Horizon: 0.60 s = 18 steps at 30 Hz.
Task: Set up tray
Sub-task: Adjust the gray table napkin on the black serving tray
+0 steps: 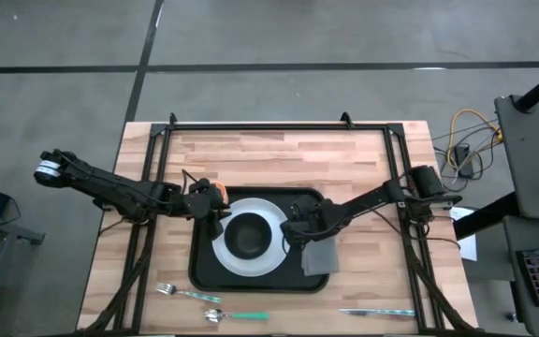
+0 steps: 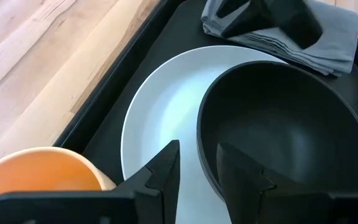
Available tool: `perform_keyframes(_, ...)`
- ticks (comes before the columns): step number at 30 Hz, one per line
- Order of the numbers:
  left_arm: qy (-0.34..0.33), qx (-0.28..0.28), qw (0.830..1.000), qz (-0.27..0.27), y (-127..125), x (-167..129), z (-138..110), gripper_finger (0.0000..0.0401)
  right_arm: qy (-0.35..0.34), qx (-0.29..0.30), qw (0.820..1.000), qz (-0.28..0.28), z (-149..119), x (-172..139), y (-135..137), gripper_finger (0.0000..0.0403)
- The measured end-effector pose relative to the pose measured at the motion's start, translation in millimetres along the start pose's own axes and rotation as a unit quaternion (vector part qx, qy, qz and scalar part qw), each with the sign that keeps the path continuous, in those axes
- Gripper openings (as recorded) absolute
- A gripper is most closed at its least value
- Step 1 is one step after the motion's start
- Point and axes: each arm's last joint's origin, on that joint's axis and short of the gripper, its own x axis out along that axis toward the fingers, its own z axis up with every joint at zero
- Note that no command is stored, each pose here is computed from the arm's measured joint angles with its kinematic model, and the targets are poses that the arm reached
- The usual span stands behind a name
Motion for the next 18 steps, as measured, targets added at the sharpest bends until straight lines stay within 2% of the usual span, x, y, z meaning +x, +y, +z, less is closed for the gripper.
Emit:
perform_keyframes(7, 0.004, 0.001, 1.0, -0.003, -0.1, 0.0, -0.5, 0.0087, 0.004, -0.018, 0.999, -0.033, -8.8, 22.7, 14.3, 0.0182)
perform_keyframes(11, 0.006, 0.0, 1.0, -0.011, -0.6, 0.0, -0.4, 0.0087, 0.013, -0.03, 0.998, -0.06, -8.5, 24.7, 19.6, 0.0179)
perform_keyframes(14, 0.006, 0.0, 1.0, -0.011, -0.7, 0.0, -0.4, 0.0087, 0.014, -0.036, 0.997, -0.066, -5.2, 20.7, 22.3, 0.0163)
perform_keyframes(18, 0.006, 0.0, 1.0, -0.011, -0.7, 0.0, -0.3, 0.0087, 0.015, -0.052, 0.997, -0.064, -2.0, 16.9, 24.9, 0.0119)
